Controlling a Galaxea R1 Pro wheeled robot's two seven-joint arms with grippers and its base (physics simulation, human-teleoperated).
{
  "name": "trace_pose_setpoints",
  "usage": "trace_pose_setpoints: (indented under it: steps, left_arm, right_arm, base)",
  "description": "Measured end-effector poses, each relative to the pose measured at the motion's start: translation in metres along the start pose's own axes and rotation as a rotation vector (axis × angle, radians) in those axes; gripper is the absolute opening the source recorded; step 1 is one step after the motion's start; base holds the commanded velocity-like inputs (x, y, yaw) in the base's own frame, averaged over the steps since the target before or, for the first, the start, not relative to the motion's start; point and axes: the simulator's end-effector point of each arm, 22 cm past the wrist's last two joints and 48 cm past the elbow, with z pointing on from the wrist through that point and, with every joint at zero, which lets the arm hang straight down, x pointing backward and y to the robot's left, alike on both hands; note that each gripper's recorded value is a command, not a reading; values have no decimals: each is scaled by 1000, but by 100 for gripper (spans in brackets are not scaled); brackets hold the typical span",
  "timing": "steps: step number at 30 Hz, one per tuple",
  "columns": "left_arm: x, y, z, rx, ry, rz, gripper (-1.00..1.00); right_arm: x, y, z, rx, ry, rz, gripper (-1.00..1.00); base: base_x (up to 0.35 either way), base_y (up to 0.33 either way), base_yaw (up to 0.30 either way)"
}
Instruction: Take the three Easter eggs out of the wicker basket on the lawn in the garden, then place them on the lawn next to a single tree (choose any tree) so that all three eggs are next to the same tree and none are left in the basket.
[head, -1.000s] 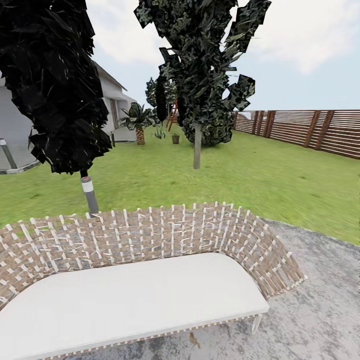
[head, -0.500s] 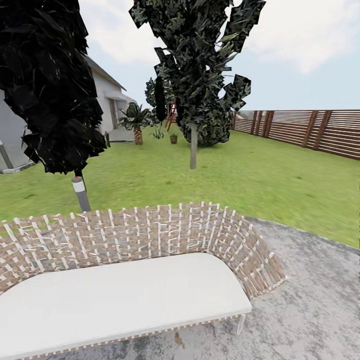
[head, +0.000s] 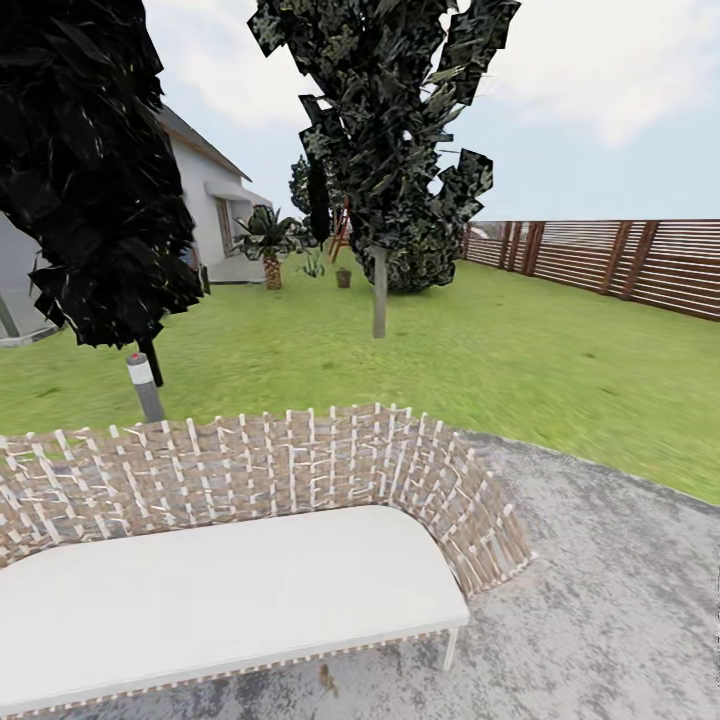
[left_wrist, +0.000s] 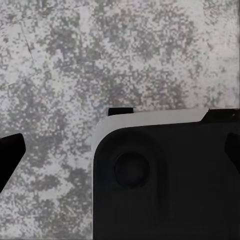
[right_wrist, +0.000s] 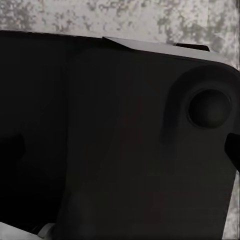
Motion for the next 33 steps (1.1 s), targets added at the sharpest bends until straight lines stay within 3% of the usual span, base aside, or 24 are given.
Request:
trace_pose_setpoints:
  steps: [33]
  left_arm:
    - [0,0,0,0,0,0,100]
  right_arm:
    - [-1,-1,0,2,-1,2,100]
  base:
    - [0,-278,0]
